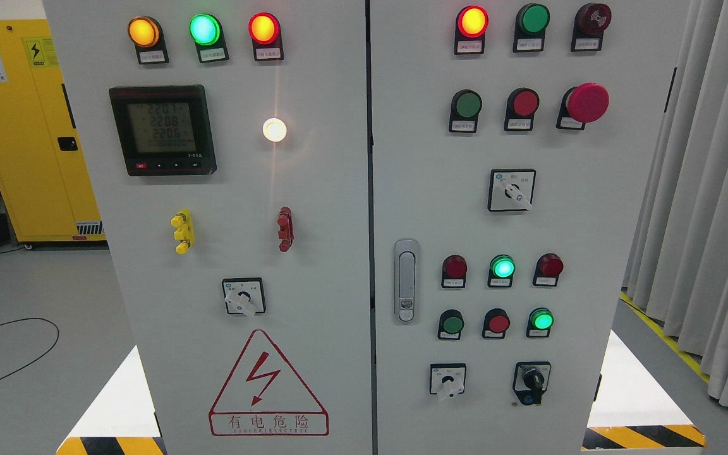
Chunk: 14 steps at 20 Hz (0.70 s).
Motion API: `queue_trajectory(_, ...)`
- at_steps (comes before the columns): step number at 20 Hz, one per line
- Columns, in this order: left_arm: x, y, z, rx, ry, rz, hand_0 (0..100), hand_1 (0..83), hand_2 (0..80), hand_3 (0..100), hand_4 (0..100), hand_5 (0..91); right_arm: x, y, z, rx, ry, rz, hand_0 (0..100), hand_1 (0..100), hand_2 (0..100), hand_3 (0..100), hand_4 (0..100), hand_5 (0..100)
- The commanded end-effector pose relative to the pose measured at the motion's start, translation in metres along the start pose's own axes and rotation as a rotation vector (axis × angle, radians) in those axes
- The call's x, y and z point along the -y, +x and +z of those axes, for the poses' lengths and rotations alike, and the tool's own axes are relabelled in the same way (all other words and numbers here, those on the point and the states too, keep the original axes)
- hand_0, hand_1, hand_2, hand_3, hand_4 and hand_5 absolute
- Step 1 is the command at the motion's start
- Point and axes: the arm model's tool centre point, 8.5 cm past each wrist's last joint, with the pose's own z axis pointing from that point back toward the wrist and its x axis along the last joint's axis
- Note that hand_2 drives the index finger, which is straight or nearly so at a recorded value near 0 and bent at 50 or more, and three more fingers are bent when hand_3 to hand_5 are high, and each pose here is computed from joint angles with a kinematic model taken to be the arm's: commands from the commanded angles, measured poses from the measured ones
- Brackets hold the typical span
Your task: Turn on light switch 1
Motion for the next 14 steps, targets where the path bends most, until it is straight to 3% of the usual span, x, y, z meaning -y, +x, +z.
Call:
queue_trajectory(1, -0.026, -0.169, 0.11, -0.606, -0.021, -0.021, 23, 30.2, 5.3, 31, 35, 0.0, 0.0, 0.0, 0.0, 0.0, 0.0, 0.0, 0, 50, 4, 0, 0, 0)
queue_trajectory(2, -0.025, -0.175, 0.114, -0.645, -0.032, -0.021, 24, 29.7, 0.0, 21, 28, 0.0, 0.0, 0.0, 0.0, 0.0, 0.001, -0.001, 0, 50, 4, 0, 0, 0)
queue_trajectory(3, -0.025, -0.182, 0.118, -0.687, -0.047, -0.02, 24, 28.4, 0.0, 6, 18, 0.0, 0.0, 0.0, 0.0, 0.0, 0.0, 0.0, 0, 50, 4, 0, 0, 0)
queue_trajectory(5, -0.023, -0.198, 0.132, -0.794, -0.084, -0.025, 25, 26.6, 0.0, 6, 17, 0.0, 0.0, 0.0, 0.0, 0.0, 0.0, 0.0, 0, 50, 4, 0, 0, 0)
queue_trajectory(9, -0.019, -0.208, 0.141, -0.912, -0.119, -0.031, 28, 20.9, 0.0, 0, 0, 0.0, 0.0, 0.0, 0.0, 0.0, 0.001, -0.001, 0, 50, 4, 0, 0, 0)
queue_trajectory(14, 0.004, -0.208, 0.134, -0.932, -0.116, -0.026, 28, 14.9, 0.0, 0, 0, 0.0, 0.0, 0.0, 0.0, 0.0, 0.001, -0.001, 0, 50, 4, 0, 0, 0)
